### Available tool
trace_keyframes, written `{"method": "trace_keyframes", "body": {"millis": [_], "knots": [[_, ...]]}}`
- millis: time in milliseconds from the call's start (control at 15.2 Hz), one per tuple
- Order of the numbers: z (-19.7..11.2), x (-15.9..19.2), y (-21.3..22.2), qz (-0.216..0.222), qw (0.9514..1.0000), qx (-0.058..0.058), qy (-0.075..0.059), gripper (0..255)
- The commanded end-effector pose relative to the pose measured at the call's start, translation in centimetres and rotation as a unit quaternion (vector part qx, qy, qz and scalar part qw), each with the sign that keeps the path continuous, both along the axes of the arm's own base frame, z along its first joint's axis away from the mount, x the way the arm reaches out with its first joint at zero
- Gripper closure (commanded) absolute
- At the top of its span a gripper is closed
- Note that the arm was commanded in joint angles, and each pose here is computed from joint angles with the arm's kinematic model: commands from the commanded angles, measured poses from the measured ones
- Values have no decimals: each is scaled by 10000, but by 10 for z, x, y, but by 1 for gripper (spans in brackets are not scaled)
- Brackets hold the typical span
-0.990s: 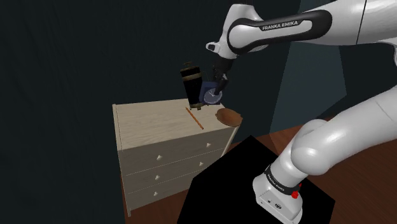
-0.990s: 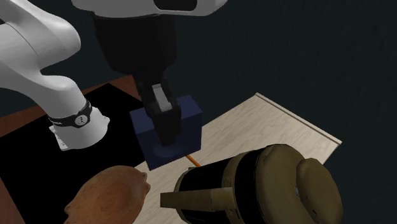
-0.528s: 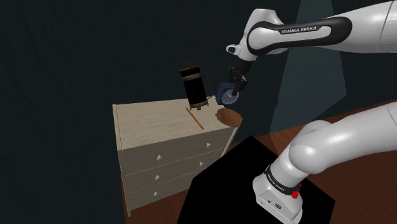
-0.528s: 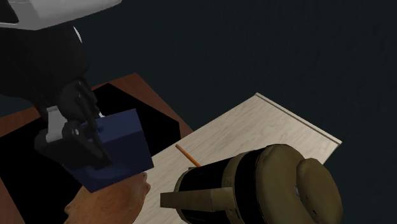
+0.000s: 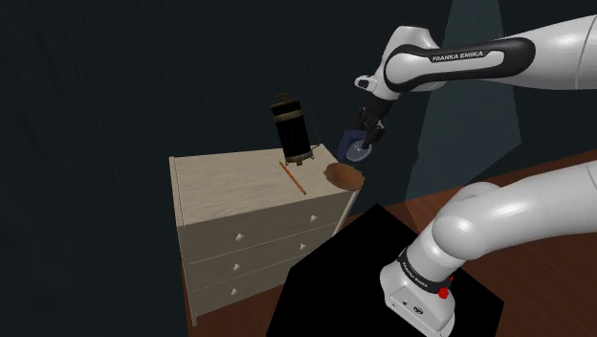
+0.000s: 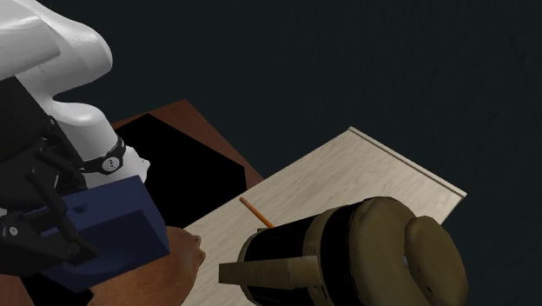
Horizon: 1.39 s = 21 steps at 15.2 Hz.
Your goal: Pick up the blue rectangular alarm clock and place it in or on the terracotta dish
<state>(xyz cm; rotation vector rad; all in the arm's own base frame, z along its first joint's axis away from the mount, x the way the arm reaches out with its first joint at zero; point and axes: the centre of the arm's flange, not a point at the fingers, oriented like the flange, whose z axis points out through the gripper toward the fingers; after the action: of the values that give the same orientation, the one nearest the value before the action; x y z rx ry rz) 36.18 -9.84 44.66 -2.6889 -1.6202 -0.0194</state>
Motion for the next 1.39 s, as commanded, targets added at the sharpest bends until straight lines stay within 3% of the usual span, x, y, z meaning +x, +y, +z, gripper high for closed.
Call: {"method": "trace_keyframes", "body": {"millis": [0, 726, 1254, 1320], "knots": [[-10, -1, -1, 1, 10000, 0, -4, 255], [-69, -1, -1, 1, 10000, 0, -4, 255], [-69, -1, -1, 1, 10000, 0, -4, 255], [-69, -1, -1, 1, 10000, 0, -4, 0]]}}
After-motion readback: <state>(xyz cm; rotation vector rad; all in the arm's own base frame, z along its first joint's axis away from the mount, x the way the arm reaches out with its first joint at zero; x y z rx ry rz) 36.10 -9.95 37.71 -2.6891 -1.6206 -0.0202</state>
